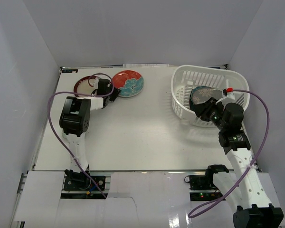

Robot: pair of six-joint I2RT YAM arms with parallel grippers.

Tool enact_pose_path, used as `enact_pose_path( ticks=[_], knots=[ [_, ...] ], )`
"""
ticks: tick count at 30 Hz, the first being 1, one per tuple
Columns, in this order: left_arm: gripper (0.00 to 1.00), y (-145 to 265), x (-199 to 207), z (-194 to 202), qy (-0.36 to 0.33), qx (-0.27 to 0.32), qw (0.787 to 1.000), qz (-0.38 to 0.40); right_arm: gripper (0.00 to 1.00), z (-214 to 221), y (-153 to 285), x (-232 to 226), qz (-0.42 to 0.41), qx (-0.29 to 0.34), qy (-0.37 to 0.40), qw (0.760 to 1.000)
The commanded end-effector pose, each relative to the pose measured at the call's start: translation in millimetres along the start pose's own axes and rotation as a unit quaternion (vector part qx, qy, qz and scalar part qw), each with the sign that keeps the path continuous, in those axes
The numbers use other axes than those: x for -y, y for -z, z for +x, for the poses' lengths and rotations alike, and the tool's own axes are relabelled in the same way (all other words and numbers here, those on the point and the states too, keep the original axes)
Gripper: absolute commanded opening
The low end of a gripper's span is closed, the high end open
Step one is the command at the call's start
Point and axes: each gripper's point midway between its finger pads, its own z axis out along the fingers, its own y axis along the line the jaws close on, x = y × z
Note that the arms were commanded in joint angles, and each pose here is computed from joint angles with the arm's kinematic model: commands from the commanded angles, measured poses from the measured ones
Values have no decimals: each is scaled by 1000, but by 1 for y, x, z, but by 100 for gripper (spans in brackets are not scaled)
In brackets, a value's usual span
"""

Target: Place the plates into the plastic bin on the countertop

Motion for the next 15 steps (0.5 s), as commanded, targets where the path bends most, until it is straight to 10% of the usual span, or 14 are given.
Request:
enact_pose_path(
  ticks=[1,6,15],
  knots=[
    [44,-7,-1,4,4,12,1000,-10,30,1,4,-13,-32,8,1,999],
    [0,-4,-2,6,10,14,1000,-1,33,2,14,-27,-55,6,7,998],
    [0,102,52,-19,-9,62,989,134,48,-5,25,-65,-130,-8,9,991]
  ],
)
